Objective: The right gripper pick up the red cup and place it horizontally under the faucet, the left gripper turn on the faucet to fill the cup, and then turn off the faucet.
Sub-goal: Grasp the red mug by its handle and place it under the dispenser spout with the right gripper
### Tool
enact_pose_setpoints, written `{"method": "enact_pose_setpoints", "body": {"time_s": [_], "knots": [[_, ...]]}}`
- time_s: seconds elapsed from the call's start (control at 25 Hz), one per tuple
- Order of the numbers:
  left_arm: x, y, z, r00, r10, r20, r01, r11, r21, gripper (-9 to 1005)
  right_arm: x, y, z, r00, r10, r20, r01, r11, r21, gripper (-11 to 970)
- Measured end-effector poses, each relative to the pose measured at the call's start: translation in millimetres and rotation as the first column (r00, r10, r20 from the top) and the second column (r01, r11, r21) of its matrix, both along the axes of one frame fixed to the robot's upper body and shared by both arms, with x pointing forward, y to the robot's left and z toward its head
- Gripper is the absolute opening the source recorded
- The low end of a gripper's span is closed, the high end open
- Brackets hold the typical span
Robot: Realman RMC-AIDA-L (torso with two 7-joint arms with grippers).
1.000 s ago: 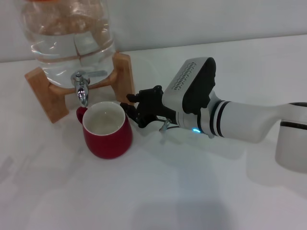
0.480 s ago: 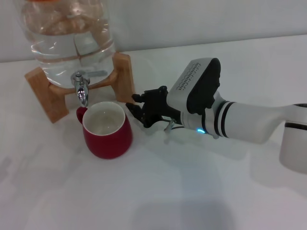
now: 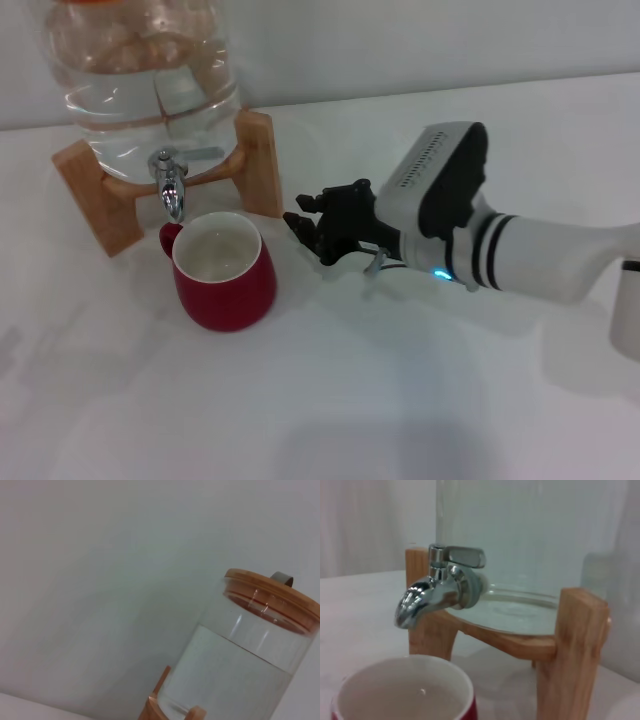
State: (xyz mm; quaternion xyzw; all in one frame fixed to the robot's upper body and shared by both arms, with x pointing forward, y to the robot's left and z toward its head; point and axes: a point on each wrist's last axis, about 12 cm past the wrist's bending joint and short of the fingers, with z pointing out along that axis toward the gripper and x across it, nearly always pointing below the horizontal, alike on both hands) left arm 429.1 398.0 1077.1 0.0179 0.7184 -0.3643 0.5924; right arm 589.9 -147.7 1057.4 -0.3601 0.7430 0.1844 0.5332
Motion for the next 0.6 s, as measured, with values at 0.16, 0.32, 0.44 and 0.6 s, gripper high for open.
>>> {"method": "enact_pose_setpoints", "body": {"time_s": [0.16,0.32,0.44,0.6], "knots": [[0.9,0.1,0.6,1.000,-0.002,0.002,0.002,1.000,0.002,876,-8.2,-6.1,4.3,0.999,0.034,0.012,-0.035,0.999,0.029,236],[1.6,0.0,1.2,1.000,-0.003,0.004,0.003,1.000,0.003,876,-15.5,-10.3,6.8,0.996,0.093,-0.002,-0.093,0.994,0.061,236],[1.6,0.0,1.3,1.000,-0.004,0.005,0.004,1.000,0.003,876,-18.4,-11.5,6.3,0.992,0.126,-0.022,-0.125,0.990,0.062,236],[1.2,-0.3,1.4,1.000,-0.007,0.006,0.007,1.000,0.002,876,-20.0,-16.2,5.4,0.986,0.163,-0.041,-0.161,0.986,0.052,237]]}}
